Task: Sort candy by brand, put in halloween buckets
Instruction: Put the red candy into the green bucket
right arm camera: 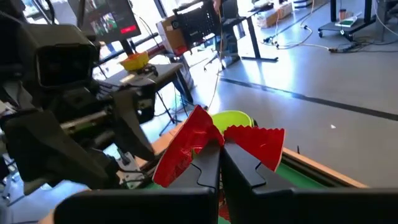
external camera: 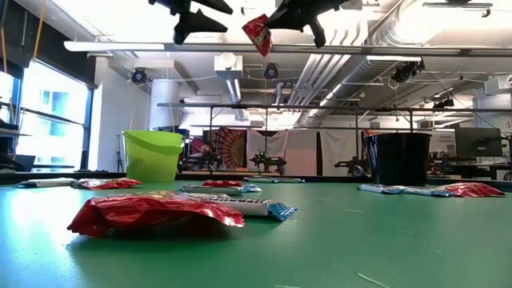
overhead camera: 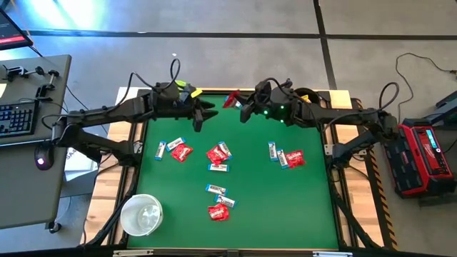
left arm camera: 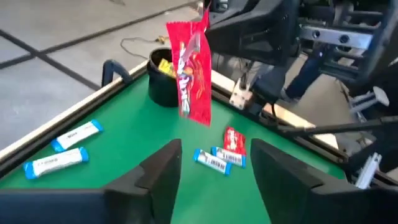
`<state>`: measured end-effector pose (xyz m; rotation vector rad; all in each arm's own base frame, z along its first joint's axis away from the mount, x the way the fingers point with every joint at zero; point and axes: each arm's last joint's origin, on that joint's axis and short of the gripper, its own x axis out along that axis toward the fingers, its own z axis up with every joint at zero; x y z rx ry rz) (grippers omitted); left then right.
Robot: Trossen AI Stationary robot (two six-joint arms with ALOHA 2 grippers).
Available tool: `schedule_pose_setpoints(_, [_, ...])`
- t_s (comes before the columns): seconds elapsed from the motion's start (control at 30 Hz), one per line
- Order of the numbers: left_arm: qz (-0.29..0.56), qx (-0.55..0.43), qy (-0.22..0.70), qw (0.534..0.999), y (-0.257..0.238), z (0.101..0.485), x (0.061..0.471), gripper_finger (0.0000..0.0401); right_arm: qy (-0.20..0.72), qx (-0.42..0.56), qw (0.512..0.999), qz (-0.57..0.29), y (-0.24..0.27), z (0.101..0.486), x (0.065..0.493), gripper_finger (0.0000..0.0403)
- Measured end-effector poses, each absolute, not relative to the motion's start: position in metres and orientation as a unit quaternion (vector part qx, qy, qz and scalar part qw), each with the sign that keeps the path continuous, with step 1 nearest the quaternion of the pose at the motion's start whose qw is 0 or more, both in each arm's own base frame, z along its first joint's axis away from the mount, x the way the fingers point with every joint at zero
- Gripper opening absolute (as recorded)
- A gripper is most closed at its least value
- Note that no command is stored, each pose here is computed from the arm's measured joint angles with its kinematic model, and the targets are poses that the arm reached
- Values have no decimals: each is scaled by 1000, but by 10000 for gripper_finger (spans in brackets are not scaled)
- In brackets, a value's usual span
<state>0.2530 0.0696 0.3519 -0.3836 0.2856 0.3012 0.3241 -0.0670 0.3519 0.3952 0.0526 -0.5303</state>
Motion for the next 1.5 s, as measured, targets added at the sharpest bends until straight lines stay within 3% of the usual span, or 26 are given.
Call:
schedule_pose_setpoints(0.37, [170, -193, 87, 962, 71, 351, 273, 200, 14, 195, 948, -251, -62, 354, 325, 0])
schedule_pose_setpoints(0.67, [156, -196, 99, 963, 71, 345, 281, 194, 7, 197, 953, -231, -56, 356, 328, 0])
schedule_pose_setpoints(0.8, [151, -182, 100, 967, 71, 345, 281, 157, 5, 198, 953, -228, -55, 356, 328, 0])
schedule_pose_setpoints(1.03, [119, -146, 113, 976, 69, 344, 281, 15, 3, 190, 955, -227, -55, 357, 328, 0])
schedule_pose_setpoints(1.27, [126, -145, 114, 975, 70, 344, 280, 3, 3, 191, 955, -227, -56, 357, 328, 6])
schedule_pose_setpoints(1.5, [133, -144, 114, 974, 71, 344, 279, 1, 3, 190, 955, -227, -56, 357, 328, 51])
